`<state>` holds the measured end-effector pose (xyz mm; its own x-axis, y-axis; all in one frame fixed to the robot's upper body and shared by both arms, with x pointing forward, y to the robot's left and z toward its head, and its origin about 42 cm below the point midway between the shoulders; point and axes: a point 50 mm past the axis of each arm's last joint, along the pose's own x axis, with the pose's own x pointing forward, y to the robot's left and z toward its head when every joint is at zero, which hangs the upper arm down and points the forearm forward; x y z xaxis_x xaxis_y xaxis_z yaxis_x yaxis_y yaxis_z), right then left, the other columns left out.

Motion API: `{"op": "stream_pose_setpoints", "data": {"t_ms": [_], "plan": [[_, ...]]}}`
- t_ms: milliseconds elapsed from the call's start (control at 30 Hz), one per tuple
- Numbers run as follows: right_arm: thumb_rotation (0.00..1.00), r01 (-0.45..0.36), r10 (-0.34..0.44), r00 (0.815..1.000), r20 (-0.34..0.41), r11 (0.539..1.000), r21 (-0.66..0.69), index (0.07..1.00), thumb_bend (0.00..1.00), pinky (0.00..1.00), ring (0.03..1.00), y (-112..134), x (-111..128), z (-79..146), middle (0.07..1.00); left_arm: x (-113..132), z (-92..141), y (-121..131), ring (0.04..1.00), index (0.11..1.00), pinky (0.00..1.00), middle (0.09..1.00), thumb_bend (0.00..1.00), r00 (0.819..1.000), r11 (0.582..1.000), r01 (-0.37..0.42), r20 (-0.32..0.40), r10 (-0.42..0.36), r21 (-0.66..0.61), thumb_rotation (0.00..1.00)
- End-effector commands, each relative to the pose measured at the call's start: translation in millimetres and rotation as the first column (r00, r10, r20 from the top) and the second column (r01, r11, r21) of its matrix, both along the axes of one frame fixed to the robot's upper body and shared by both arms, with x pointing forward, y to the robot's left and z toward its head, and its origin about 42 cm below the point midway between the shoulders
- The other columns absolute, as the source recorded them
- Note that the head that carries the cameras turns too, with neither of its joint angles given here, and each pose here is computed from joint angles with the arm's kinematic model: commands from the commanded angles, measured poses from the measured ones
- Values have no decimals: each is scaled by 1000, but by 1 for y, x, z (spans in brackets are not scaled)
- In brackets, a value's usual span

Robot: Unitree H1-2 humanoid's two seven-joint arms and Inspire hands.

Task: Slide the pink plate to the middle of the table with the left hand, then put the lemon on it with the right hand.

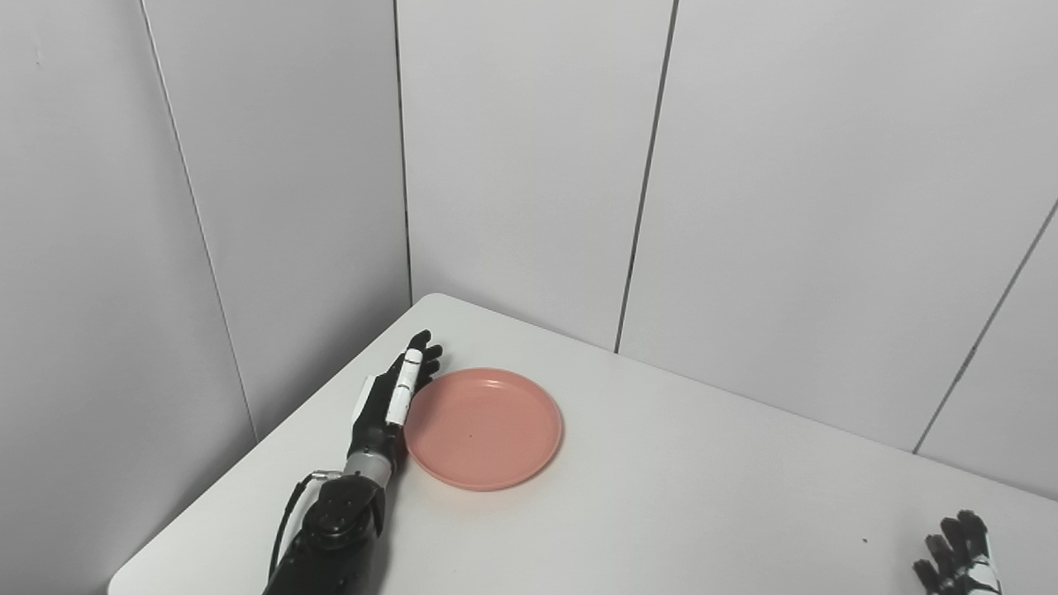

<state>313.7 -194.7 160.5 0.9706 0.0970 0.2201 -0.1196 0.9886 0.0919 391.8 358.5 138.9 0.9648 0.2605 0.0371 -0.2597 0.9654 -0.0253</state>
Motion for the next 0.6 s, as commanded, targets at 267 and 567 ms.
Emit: {"op": "stream_pose_setpoints", "data": {"t_ms": [267,567], "plan": [[1000,-10,9,997,72,1000,1,1000,242,1000,1000,5,1,21,1000,7,-6,-54,917,905,907,904,601,978,977,199,-45,-202,-71,1000],[1000,-5,5,998,64,1000,4,1000,250,1000,1000,8,0,27,1000,4,-6,-88,910,908,928,897,585,958,959,280,-54,-282,-38,1000]]}}
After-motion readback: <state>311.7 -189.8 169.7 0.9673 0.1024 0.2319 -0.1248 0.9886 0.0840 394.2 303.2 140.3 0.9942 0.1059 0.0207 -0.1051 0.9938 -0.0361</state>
